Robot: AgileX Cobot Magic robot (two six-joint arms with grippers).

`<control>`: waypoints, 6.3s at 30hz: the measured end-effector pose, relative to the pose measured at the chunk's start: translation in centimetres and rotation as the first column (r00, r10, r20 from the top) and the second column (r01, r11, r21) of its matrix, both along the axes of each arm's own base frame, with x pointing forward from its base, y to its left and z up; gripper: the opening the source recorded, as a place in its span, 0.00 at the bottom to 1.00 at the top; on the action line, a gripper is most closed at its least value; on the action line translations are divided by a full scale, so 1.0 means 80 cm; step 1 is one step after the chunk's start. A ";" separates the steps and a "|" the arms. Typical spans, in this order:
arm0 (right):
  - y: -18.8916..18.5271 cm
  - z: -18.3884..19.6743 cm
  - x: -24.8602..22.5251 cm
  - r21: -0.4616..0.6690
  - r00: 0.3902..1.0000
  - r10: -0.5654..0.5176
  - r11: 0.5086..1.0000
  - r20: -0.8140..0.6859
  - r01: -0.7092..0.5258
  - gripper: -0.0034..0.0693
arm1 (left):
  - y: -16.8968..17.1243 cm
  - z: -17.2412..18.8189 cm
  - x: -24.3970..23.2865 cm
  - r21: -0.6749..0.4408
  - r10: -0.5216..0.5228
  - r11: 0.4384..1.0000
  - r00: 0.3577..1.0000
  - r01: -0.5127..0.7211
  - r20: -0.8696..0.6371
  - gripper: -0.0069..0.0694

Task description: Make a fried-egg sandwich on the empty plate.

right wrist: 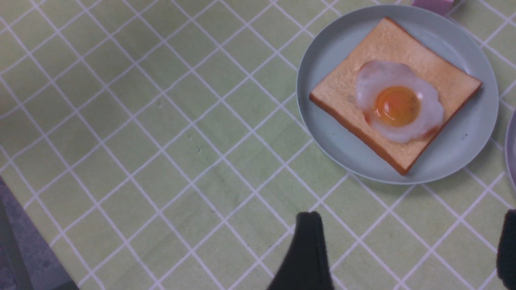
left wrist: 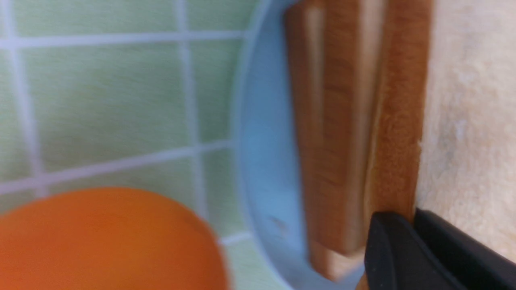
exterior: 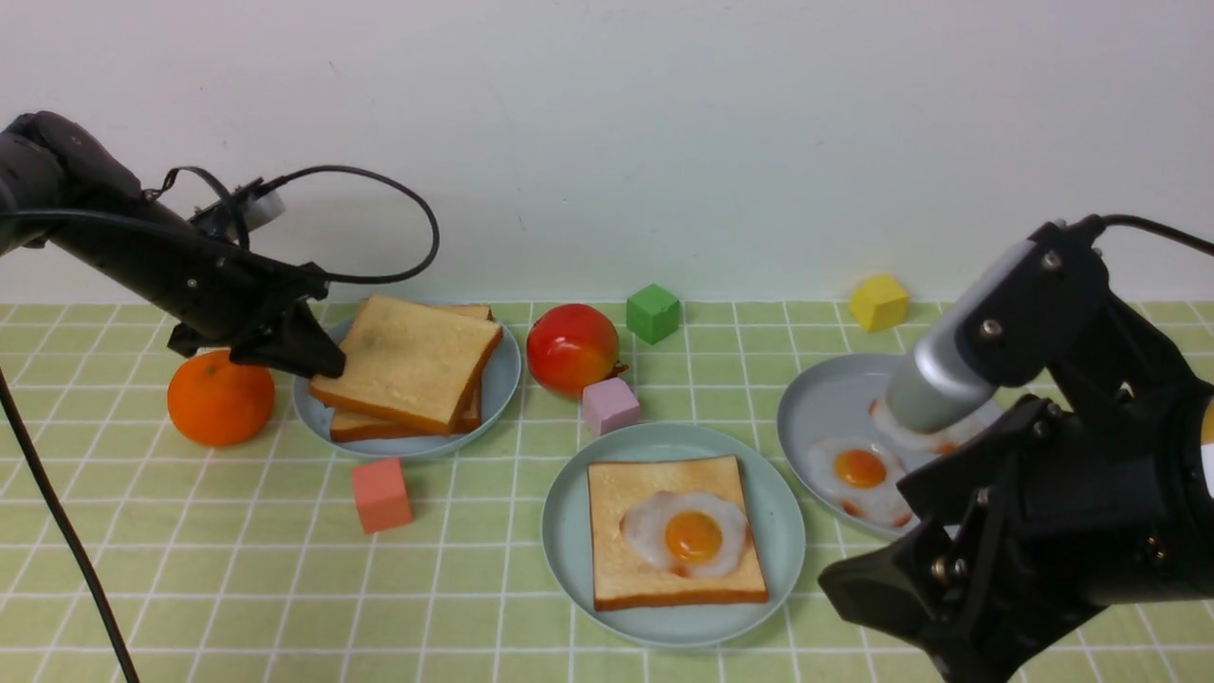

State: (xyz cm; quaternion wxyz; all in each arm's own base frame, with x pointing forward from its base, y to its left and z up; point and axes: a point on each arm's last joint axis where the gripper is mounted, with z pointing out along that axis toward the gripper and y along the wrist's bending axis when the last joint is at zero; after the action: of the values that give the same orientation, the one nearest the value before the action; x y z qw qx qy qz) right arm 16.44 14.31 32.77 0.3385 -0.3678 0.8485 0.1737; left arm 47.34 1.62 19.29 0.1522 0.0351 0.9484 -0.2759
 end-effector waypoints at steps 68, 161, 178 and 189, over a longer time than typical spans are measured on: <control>-0.036 -0.001 0.024 -0.054 0.883 -0.467 0.882 0.041 0.469 0.05 | -0.243 -0.053 -0.197 -0.175 0.285 0.939 0.955 -0.295 -0.082 0.13; -0.170 -0.067 -0.159 0.380 0.848 -0.499 0.830 0.180 0.408 0.06 | -0.031 -0.029 -0.527 -0.069 0.356 0.886 0.576 -0.459 0.735 0.07; -0.170 -0.067 -0.159 0.379 0.847 -0.499 0.831 0.181 0.408 0.08 | -0.031 -0.031 -0.527 -0.022 0.305 0.899 0.591 -0.438 0.747 0.08; -0.170 -0.067 -0.159 0.379 0.847 -0.499 0.831 0.182 0.408 0.10 | -0.031 -0.031 -0.527 -0.020 0.304 0.899 0.590 -0.438 0.748 0.09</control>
State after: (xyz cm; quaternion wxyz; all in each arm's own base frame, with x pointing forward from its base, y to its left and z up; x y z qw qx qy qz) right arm 3.75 0.72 27.40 0.5399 -0.1129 0.8160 0.1731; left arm 5.14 -0.85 16.82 0.5707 -0.0436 0.8112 -0.1201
